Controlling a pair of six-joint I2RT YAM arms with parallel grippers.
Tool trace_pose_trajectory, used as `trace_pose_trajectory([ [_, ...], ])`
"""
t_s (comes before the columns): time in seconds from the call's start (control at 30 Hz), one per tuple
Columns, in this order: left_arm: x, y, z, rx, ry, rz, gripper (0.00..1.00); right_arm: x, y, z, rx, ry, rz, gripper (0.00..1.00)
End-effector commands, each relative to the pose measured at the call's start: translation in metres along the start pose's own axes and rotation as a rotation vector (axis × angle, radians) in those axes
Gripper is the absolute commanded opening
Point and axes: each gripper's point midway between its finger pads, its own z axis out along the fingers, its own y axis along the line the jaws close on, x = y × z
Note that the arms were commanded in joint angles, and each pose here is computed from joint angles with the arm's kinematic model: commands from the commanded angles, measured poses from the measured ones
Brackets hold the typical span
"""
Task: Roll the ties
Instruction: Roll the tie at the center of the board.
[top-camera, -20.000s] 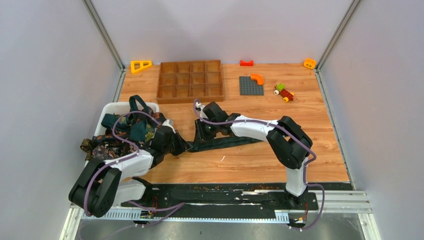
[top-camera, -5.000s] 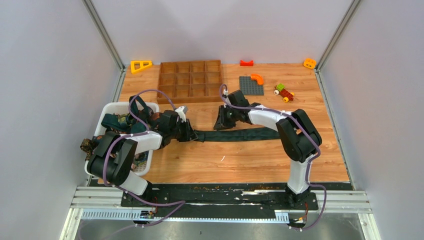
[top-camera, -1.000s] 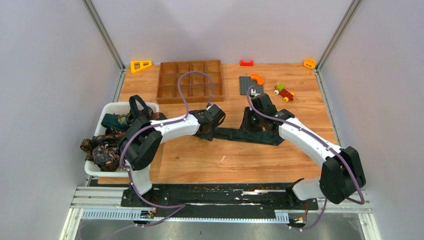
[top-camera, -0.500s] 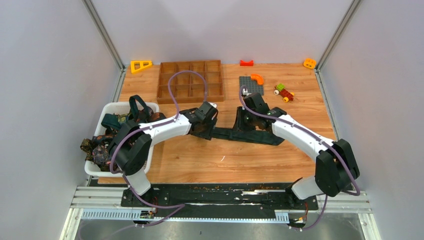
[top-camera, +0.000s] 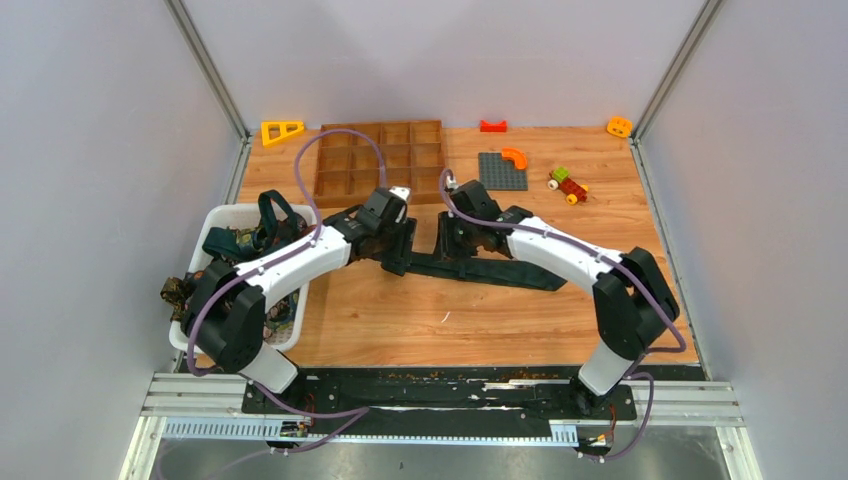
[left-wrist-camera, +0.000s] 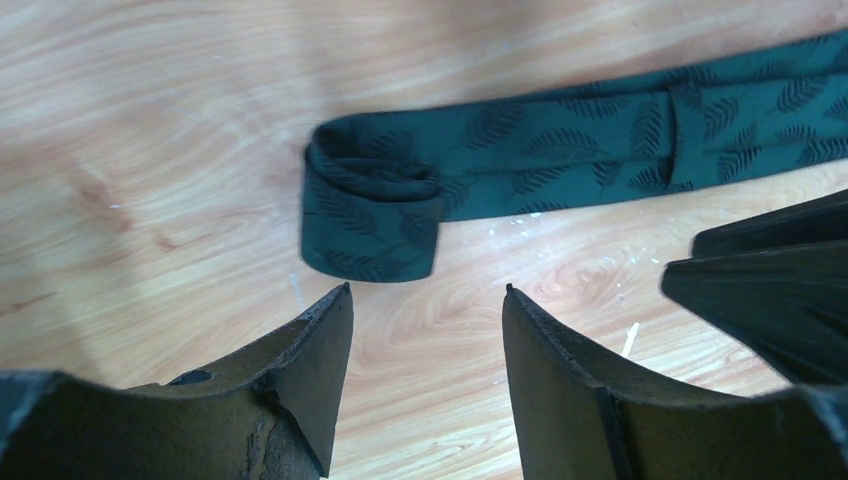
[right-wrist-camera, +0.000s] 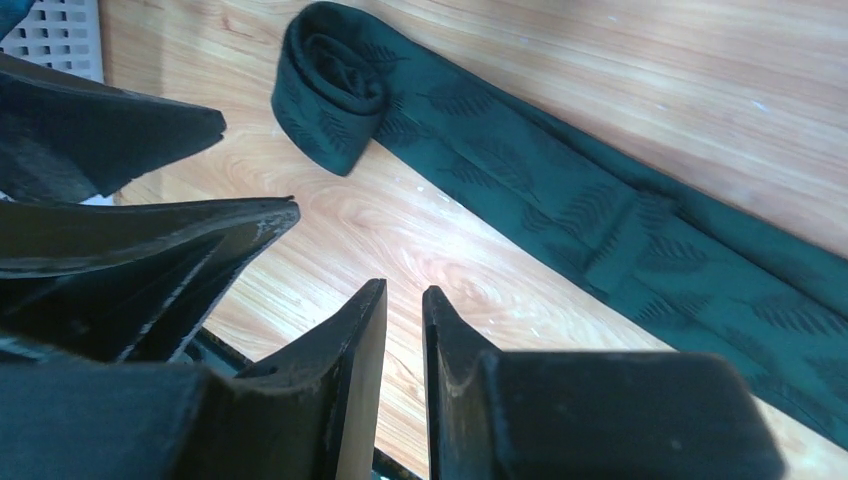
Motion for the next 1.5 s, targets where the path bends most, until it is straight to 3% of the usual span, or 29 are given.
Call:
trace_pose_trajectory([
  [0.0,-0.013,0.020,-0.012,0.007,-0.055,-0.033,0.64,-0.019,0.034,0.022,-0.097,-0.012,0.010,0.21],
  [0.23,-0.010,0.044,-0.021,-0.023,-0.087,-0.088,0.64,-0.014,0.026,0.070,-0.034,0.073,0.056,0.18],
  [0.53,-0.004,0.060,-0.026,-0.055,-0.123,-0.139,0.64,0.010,-0.006,0.095,0.073,0.137,0.075,0.18],
  [1.47,0.013,0.040,-0.011,0.133,-0.112,-0.128,0.65,0.066,-0.056,0.060,0.128,0.272,0.006,0.18],
])
